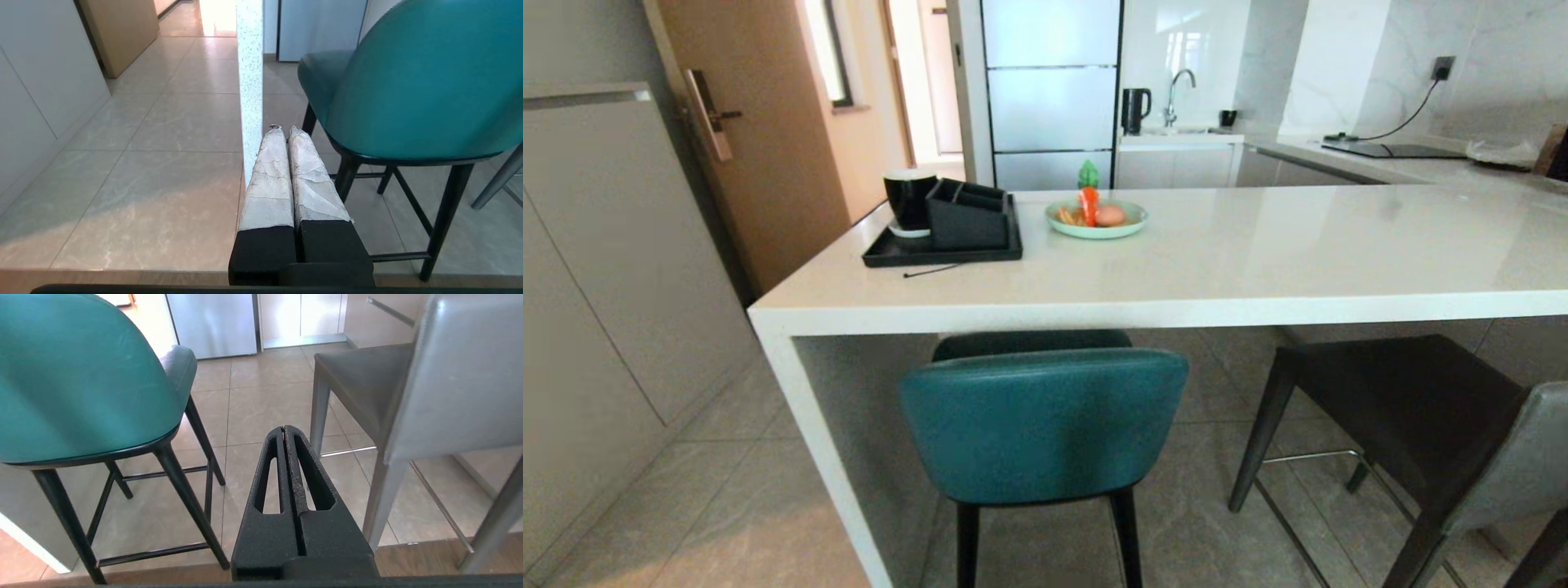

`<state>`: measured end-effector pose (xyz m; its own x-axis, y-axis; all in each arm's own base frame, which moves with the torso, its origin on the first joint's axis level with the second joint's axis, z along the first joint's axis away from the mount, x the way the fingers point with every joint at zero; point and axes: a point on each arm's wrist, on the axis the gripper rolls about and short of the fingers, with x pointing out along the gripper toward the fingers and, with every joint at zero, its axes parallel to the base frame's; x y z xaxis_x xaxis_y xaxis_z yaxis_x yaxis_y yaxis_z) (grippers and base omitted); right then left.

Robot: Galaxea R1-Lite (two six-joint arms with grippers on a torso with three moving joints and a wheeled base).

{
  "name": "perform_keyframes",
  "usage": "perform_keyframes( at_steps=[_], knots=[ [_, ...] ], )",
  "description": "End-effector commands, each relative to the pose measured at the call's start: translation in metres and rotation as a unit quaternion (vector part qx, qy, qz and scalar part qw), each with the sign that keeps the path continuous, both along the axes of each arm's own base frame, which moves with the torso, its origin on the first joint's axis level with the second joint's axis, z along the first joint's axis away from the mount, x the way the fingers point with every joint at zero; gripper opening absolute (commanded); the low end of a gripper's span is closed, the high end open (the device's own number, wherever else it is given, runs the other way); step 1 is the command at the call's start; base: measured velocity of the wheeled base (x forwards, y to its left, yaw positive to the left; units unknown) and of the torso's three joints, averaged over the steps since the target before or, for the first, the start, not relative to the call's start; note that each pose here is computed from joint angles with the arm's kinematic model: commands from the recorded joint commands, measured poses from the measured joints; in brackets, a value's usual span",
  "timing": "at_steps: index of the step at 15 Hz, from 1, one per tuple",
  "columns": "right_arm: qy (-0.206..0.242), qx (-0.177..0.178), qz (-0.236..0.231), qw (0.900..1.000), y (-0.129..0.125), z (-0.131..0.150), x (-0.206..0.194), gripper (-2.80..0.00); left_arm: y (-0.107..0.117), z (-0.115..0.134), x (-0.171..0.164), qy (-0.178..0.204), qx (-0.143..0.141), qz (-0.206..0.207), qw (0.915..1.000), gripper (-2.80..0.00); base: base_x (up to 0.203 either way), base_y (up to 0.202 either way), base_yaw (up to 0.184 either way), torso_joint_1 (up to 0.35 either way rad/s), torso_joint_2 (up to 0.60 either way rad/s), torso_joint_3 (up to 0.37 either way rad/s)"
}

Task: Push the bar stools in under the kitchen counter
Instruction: Pull the blue chair out from under the dining table

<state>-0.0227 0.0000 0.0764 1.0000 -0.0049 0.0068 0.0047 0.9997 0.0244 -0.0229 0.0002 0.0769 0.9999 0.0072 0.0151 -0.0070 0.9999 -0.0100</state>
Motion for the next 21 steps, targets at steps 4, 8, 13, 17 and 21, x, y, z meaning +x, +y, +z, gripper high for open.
perform_keyframes(
  at_steps=[4, 8, 13, 17, 21],
  knots=[
    [0.002, 0.0, 0.0, 1.0, 0.0, -0.0008, 0.0003, -2.8, 0.0, -0.0008, 0.0003, 0.002, 0.0, 0.0, 1.0, -2.8, 0.0, 0.0, 0.0, 0.0, 0.0, 0.0],
    [0.002, 0.0, 0.0, 1.0, 0.0, -0.0007, 0.0003, -2.8, 0.0, -0.0008, 0.0003, 0.002, 0.0, 0.0, 1.0, -2.8, 0.0, 0.0, 0.0, 0.0, 0.0, 0.0],
    [0.002, 0.0, 0.0, 1.0, 0.0, -0.0007, 0.0003, -2.8, 0.0, -0.0007, 0.0003, 0.001, 0.0, 0.0, 1.0, -2.8, 0.0, 0.0, 0.0, 0.0, 0.0, 0.0],
    [0.002, 0.0, 0.0, 1.0, 0.0, -0.0007, 0.0003, -2.8, 0.0, -0.0008, 0.0003, 0.002, 0.0, 0.0, 1.0, -2.8, 0.0, 0.0, 0.0, -0.044, 0.11, 0.067],
    [0.002, 0.0, 0.0, 1.0, 0.0, -0.0007, 0.0003, -2.8, 0.0, -0.0007, 0.0003, 0.002, 0.0, 0.0, 1.0, -2.8, 0.0, 0.0, 0.0, -0.154, 0.42, 0.259]
  ],
)
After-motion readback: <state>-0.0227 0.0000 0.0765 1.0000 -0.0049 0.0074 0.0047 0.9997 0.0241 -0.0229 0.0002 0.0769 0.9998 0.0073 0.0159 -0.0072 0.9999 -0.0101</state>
